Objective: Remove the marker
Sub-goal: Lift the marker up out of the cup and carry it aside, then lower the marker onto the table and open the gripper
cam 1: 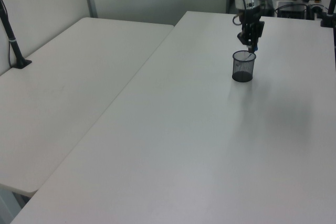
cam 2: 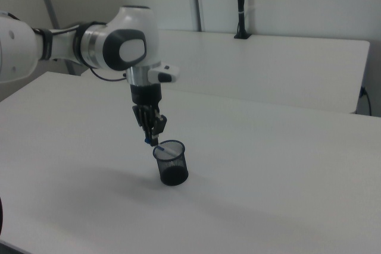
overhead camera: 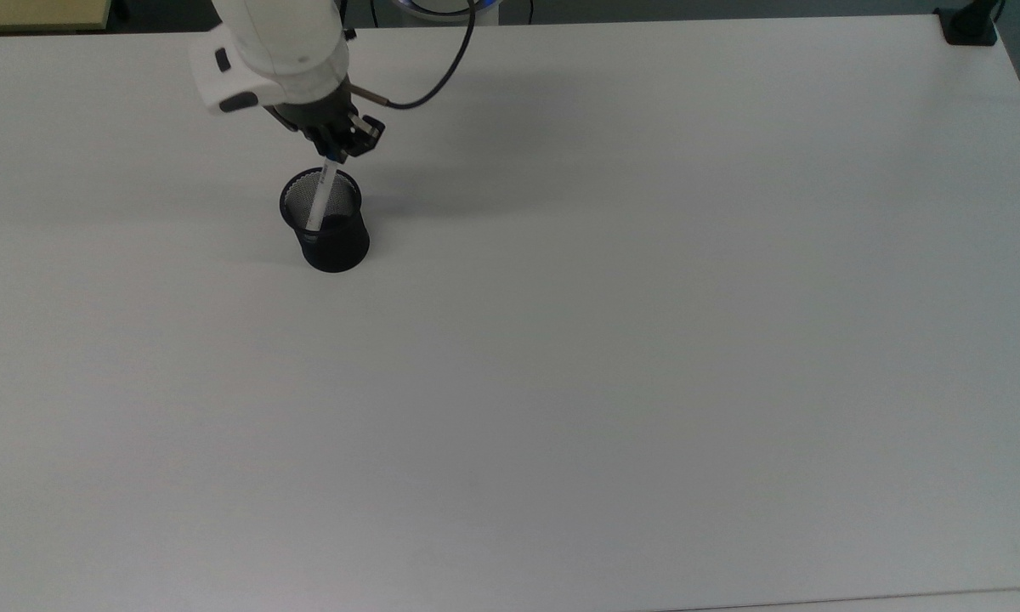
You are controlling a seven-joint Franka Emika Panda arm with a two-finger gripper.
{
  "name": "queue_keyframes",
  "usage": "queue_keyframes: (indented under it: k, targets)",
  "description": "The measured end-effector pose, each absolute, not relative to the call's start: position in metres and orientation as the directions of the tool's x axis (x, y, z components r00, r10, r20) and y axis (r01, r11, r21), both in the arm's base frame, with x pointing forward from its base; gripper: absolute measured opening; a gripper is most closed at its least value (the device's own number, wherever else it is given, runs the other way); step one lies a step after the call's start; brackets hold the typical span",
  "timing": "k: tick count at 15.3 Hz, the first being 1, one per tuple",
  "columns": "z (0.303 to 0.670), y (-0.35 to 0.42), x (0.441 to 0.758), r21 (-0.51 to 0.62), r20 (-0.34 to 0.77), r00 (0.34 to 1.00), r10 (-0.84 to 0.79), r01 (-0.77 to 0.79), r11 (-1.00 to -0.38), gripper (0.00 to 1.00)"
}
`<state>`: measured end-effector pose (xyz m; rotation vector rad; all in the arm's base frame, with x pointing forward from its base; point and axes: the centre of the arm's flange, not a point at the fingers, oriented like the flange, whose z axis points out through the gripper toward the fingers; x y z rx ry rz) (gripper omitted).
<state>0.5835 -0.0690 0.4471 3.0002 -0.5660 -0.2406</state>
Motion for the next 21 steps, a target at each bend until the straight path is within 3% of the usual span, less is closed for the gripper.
queue_keyframes:
  k: [7,12,17,21]
  targets:
    - [0.511,-0.056,0.566,0.064,-0.155,0.931,-0.329,-0.323,-0.944,0.19]
    - [0.564,0.013,0.534,-0.013,-0.240,0.953,-0.182,-0.191,-0.982,0.19]
    - [0.539,0.092,0.510,-0.117,-0.451,0.892,0.016,-0.042,-0.992,0.19]
    - [0.475,0.120,0.505,-0.178,-0.672,0.729,0.126,0.006,-0.984,0.19]
